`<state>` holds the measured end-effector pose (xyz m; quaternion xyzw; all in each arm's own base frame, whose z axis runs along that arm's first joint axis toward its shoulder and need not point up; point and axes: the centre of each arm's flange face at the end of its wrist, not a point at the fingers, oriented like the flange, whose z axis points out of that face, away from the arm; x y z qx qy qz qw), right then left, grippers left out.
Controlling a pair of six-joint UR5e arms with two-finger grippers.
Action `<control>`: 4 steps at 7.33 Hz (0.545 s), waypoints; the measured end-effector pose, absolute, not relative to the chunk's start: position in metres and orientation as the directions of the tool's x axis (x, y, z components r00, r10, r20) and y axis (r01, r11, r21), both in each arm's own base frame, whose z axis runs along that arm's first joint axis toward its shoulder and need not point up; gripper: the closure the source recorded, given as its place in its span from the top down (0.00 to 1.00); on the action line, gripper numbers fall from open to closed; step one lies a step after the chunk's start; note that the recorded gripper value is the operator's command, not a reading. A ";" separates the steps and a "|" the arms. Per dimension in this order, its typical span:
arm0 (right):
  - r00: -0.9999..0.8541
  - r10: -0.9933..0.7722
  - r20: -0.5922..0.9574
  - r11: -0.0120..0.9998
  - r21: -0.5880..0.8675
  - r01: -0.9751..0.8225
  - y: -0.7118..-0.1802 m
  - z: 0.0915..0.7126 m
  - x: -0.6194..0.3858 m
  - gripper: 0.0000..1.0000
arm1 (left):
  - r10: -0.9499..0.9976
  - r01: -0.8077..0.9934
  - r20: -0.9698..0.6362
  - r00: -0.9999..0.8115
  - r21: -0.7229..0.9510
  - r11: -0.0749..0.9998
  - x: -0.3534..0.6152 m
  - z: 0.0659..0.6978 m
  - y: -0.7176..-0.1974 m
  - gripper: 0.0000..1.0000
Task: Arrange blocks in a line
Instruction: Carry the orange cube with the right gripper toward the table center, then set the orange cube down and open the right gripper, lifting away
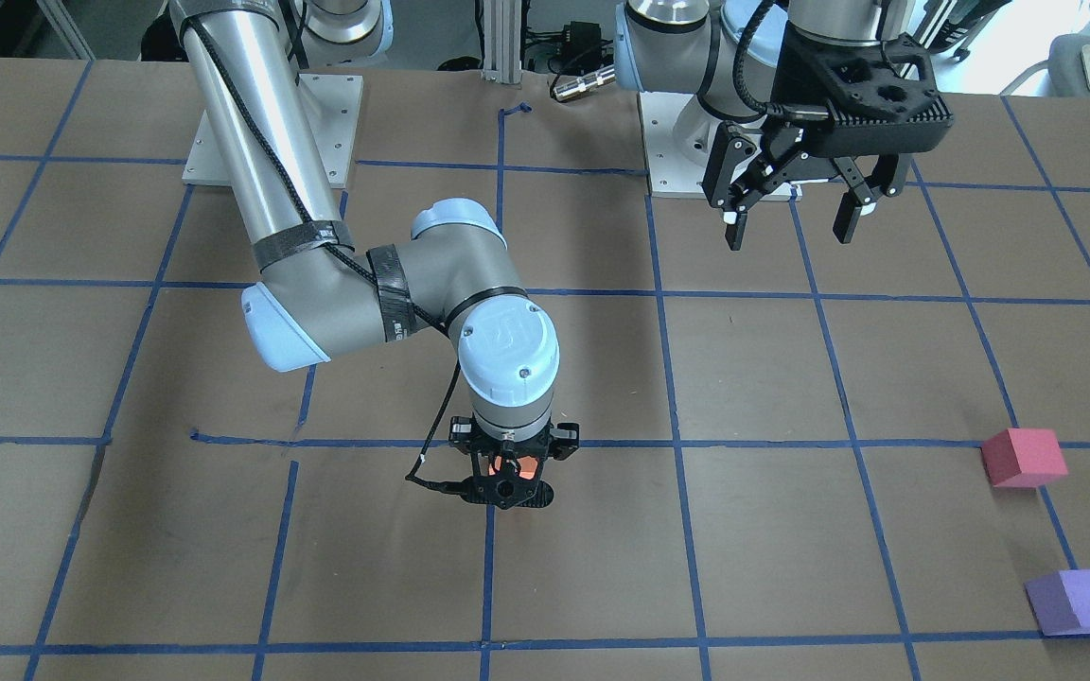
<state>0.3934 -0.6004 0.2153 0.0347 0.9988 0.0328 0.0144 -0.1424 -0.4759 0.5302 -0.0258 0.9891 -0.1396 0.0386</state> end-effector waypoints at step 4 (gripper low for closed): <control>-0.998 0.057 -0.034 0.997 0.057 0.055 -0.602 0.210 0.395 0.80 | -0.061 -0.038 -0.070 -0.996 -0.284 0.958 -0.143 0.532 -0.475 1.00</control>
